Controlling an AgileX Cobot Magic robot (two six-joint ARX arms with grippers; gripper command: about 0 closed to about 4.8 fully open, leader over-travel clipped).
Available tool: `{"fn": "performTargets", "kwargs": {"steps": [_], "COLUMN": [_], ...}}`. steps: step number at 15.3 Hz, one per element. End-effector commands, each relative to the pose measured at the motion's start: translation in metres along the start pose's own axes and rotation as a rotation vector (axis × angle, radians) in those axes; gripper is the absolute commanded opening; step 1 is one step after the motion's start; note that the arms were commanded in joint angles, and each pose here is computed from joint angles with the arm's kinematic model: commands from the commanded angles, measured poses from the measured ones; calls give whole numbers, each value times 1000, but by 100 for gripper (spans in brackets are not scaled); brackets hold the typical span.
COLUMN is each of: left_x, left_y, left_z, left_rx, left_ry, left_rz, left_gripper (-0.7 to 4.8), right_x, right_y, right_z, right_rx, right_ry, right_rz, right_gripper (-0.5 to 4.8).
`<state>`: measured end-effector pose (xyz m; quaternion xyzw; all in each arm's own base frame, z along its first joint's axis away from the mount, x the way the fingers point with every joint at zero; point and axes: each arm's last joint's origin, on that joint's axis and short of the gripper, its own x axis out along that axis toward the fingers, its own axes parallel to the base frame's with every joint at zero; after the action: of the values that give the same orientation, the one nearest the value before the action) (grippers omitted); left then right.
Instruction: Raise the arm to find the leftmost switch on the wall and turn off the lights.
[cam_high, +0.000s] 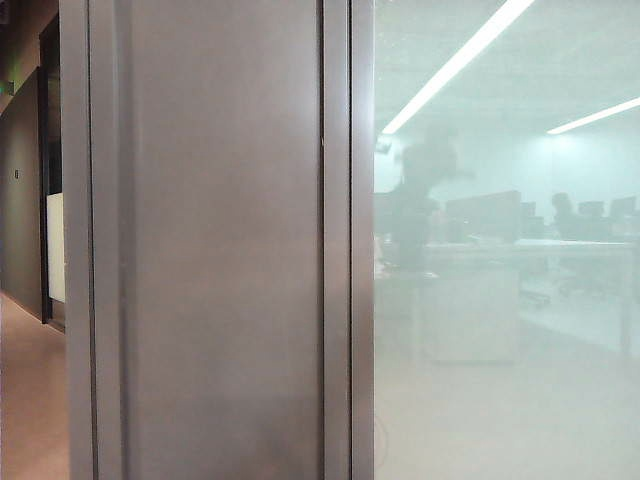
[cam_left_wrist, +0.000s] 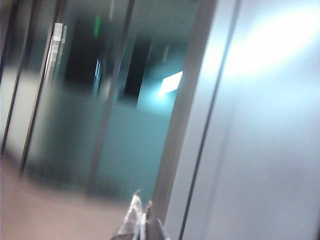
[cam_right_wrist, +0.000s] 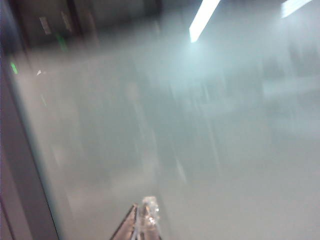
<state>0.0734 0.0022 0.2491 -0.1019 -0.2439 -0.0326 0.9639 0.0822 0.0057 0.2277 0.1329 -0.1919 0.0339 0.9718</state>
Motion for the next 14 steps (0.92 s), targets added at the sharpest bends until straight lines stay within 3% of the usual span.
{"fn": "performTargets", "kwargs": {"steps": [1, 4, 8, 14], "left_x": [7, 33, 100, 173], "left_y": [-11, -25, -37, -45], "left_z": [47, 108, 175, 223], "left_rx": [17, 23, 26, 36], "left_ry": [-115, -191, -227, -273], "left_rz": [-28, -50, -67, -124], "left_gripper": [-6, -6, -6, -6], "right_x": [1, 15, 67, 151], "right_y": [10, 25, 47, 75], "right_z": [47, 105, 177, 253], "right_rx": [18, 16, 4, -50], "right_ry": [-150, -227, -261, -323], "right_rz": [-20, -15, 8, 147], "right_gripper": [-1, -1, -1, -1]}}
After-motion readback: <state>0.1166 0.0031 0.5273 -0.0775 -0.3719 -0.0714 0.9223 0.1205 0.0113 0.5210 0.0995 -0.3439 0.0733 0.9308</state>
